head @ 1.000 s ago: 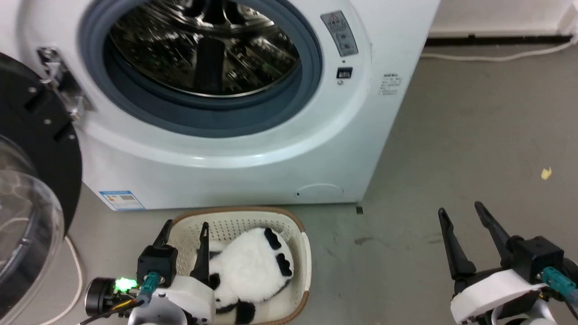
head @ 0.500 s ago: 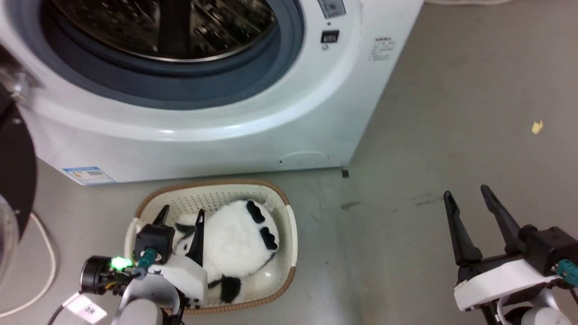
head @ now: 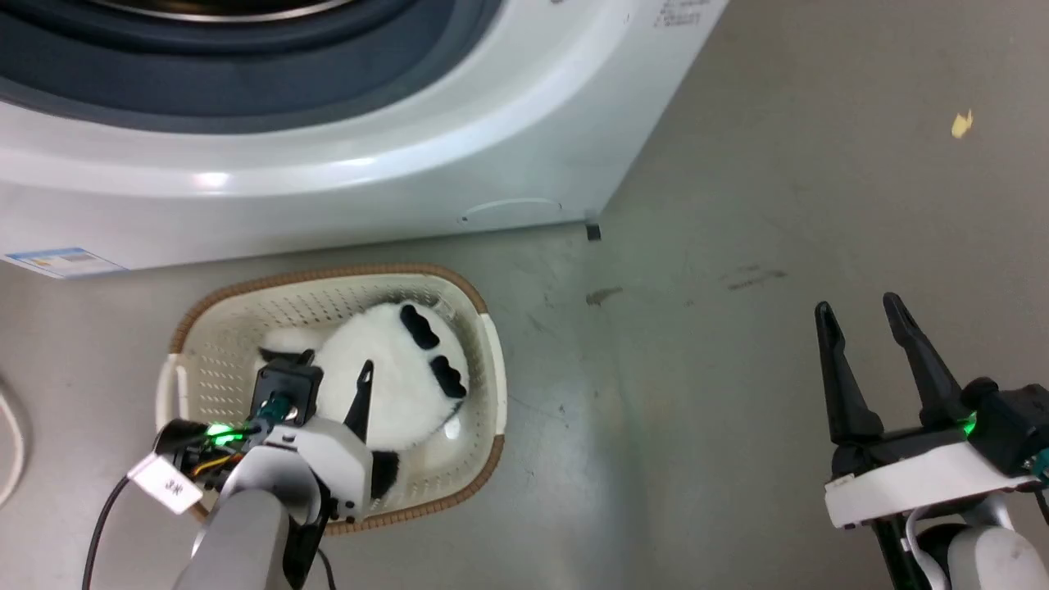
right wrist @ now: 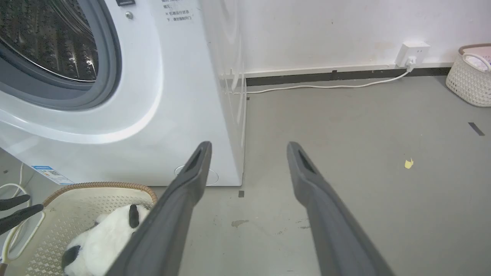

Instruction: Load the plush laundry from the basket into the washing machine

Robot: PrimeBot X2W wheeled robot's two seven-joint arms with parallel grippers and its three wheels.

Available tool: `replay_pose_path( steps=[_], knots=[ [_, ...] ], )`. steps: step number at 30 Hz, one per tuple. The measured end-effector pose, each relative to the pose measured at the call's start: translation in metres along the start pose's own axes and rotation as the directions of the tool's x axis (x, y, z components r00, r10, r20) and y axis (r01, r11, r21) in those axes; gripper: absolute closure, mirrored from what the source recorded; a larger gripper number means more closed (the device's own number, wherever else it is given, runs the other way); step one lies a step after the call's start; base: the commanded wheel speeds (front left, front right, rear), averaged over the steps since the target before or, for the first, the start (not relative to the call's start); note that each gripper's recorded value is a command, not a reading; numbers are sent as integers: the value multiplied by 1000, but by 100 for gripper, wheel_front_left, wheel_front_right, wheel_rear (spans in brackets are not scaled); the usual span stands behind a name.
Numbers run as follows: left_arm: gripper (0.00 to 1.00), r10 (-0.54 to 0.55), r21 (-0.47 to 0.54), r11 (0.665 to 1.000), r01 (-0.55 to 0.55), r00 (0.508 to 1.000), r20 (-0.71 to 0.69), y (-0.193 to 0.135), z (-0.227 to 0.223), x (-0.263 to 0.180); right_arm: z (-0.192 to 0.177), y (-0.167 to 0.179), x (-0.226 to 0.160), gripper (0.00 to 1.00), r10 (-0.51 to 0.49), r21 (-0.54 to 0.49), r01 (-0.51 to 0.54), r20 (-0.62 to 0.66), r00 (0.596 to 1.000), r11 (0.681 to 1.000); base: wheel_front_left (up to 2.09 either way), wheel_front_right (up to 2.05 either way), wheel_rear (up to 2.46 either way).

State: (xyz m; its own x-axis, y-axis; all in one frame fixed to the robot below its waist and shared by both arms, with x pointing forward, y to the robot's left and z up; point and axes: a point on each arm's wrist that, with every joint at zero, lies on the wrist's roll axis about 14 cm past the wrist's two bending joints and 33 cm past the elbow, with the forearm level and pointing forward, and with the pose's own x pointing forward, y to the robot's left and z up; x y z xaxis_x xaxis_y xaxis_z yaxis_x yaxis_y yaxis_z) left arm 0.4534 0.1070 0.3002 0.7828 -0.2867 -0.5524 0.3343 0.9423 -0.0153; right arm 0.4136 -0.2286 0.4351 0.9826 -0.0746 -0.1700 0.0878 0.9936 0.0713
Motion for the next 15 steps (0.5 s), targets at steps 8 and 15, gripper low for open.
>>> replay_pose_path(
  steps=[8, 15],
  knots=[
    [0, -73, 13, 997, 76, 986, -149, -8, -37, 31, -21, -8, 6, 0, -26, 19, 27, -44, 999, 999, 0, 0, 0],
    [0, -112, 36, 991, 129, 946, -304, -11, -78, 50, -37, -17, 11, 0, -53, 29, 56, -74, 996, 998, 0, 0, 0]
  ],
)
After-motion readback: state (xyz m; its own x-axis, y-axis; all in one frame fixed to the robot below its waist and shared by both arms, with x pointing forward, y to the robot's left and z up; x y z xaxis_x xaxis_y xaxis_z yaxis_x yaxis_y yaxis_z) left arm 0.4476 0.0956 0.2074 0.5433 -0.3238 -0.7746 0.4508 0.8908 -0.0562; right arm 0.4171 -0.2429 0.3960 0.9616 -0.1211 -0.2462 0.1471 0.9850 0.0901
